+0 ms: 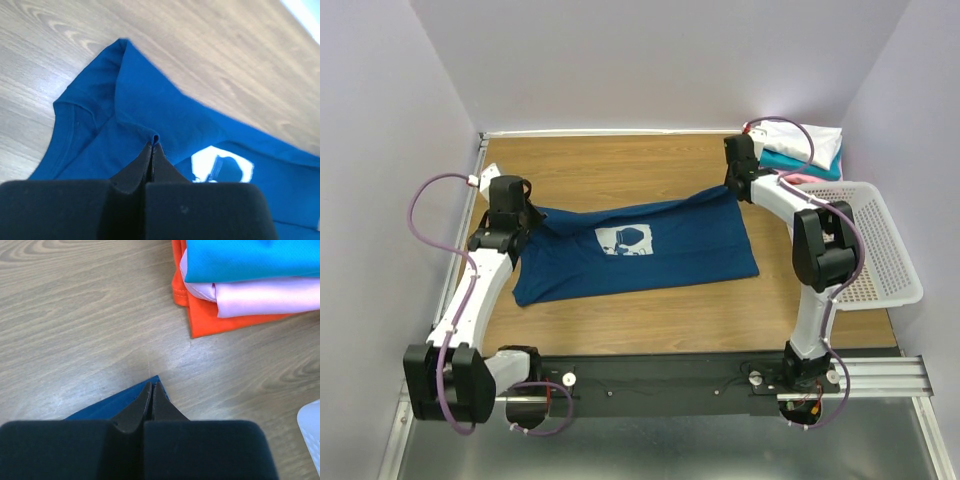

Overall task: Fold and stack the t-shirts
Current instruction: Fold the tshirt

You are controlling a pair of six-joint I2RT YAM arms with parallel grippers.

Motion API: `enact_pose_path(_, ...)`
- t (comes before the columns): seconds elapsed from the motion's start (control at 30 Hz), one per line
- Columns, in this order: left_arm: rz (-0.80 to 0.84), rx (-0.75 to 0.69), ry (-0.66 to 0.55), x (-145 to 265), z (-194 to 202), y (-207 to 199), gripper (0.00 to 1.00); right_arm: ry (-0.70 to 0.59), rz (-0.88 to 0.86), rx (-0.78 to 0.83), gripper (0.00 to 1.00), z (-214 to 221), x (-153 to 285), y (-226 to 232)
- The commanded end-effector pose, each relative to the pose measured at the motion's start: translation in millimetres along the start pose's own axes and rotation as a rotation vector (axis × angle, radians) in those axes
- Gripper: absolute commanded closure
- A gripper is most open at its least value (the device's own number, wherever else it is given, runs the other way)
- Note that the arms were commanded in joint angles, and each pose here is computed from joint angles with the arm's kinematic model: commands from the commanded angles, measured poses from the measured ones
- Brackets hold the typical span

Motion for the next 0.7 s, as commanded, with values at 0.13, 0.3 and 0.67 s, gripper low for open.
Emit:
enact_pose_path(0.13,0.022,0.082,-0.054,35,-2,2,1.00,-0.026,-0.040,0.000,0.99,-12,25,-4)
enact_pose_path(0.3,0.005,0.097,-0.039,41,16,12,1.00,-0.012,-0.045,0.006,0.99,-7,29,-9)
enact_pose_path(0.67,-0.039,0.119,-0.014,52,37,26,1.00,-0.019,-0.065,0.029,0.99,-11,46,-16)
Point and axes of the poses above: each gripper's point midway between its finger pads, its own x axis back along the fingers, its own y axis along the line the jaws close on, z = x × y, the point moved 7 cm from there along x, back along the fingers, and after that the axes turned 15 degrees about -x, right-handed, at the moved point
